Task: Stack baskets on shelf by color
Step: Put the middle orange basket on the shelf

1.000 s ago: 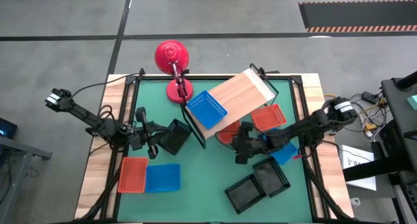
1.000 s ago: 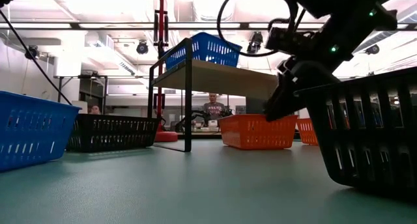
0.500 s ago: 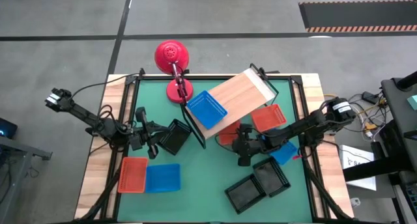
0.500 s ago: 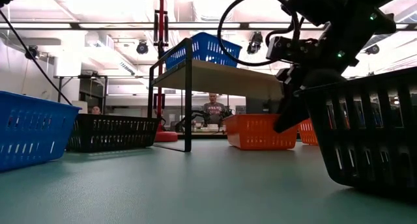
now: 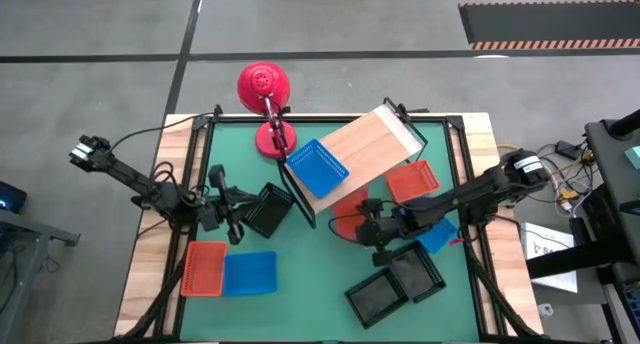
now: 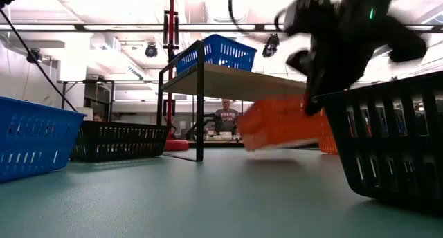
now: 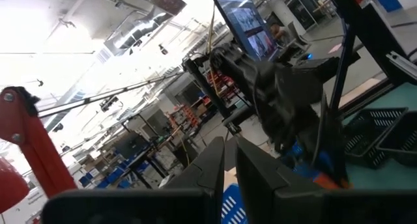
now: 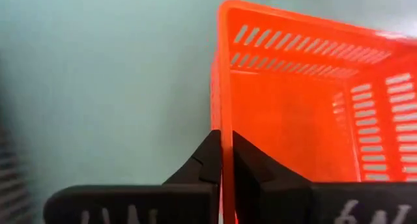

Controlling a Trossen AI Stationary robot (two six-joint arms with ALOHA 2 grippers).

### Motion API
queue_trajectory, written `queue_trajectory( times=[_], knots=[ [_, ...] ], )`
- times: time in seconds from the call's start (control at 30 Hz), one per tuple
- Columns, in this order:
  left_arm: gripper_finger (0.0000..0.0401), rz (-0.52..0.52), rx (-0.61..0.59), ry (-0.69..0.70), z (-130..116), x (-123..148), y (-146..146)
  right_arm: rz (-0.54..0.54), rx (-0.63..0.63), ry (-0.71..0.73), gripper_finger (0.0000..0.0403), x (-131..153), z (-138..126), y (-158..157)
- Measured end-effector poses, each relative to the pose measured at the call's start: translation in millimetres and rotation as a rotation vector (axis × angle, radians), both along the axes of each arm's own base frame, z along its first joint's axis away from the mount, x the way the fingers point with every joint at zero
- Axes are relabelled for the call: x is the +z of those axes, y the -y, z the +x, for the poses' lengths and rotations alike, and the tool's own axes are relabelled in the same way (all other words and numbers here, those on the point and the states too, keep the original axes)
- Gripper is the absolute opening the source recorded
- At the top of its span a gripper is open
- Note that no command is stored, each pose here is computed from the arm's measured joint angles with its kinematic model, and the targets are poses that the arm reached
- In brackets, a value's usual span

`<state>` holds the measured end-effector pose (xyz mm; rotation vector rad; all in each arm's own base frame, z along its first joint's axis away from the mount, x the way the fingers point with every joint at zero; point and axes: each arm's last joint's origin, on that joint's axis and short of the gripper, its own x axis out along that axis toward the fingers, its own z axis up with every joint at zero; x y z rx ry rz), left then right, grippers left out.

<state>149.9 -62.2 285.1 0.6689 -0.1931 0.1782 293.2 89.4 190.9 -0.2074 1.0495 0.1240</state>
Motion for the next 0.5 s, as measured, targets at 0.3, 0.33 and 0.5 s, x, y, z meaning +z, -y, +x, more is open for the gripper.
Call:
queue_trajectory(
  times=[0.3, 0.33, 0.5],
  knots=[
    [0.0022, -0.006, 0.0, 0.013, 5.8, -1.3, 3.1, 0.181, 0.362, -0.066, 0.0008, 79.1, -16.2, -49.9],
    [0.0022, -0.005, 0.0, 0.012, 6.0, -1.5, 3.2, 0.183, 0.412, -0.063, 0.0008, 86.6, -21.0, -55.5],
    [0.0022, -0.009, 0.001, 0.024, 6.0, -0.5, 3.2, 0.078, 0.551, 0.05, 0.0008, 119.1, -41.6, -73.2]
  ],
)
